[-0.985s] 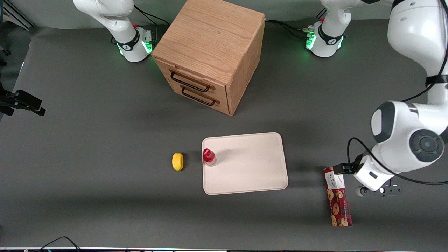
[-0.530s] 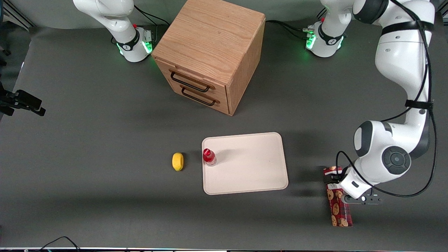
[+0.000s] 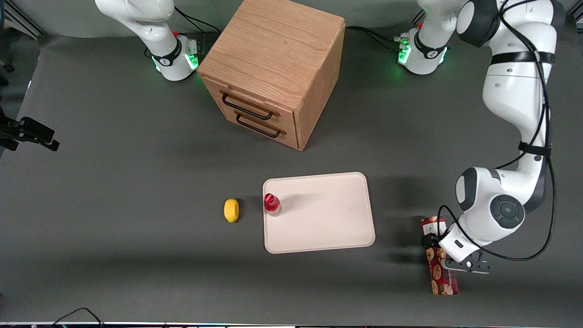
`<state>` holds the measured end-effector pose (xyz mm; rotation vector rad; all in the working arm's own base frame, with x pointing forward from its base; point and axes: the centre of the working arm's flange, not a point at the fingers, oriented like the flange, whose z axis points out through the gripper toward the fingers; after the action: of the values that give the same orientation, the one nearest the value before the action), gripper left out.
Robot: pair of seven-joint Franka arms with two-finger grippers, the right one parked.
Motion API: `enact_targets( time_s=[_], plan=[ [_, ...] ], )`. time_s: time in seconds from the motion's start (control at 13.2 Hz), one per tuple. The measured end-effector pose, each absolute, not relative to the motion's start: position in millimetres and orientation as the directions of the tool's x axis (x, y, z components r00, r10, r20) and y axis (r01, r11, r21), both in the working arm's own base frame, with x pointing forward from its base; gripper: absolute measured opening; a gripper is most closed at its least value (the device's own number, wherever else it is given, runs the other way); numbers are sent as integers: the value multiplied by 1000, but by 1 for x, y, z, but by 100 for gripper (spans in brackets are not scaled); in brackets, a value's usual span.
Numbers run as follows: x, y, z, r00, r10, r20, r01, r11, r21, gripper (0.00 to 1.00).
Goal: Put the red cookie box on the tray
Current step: 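Lower the open left gripper onto the red plaid shortbread box and close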
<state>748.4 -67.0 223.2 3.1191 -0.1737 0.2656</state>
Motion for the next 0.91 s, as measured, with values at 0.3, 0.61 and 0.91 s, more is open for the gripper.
enact_targets(
  time_s=[0.3,0.61,0.91],
  plan=[
    [748,-67,201,978,-109,175,-111,-994,2,100],
    [750,-68,205,977,-109,182,-111,-994,2,51],
    [751,-68,207,977,-110,185,-112,-994,2,11]
  ],
)
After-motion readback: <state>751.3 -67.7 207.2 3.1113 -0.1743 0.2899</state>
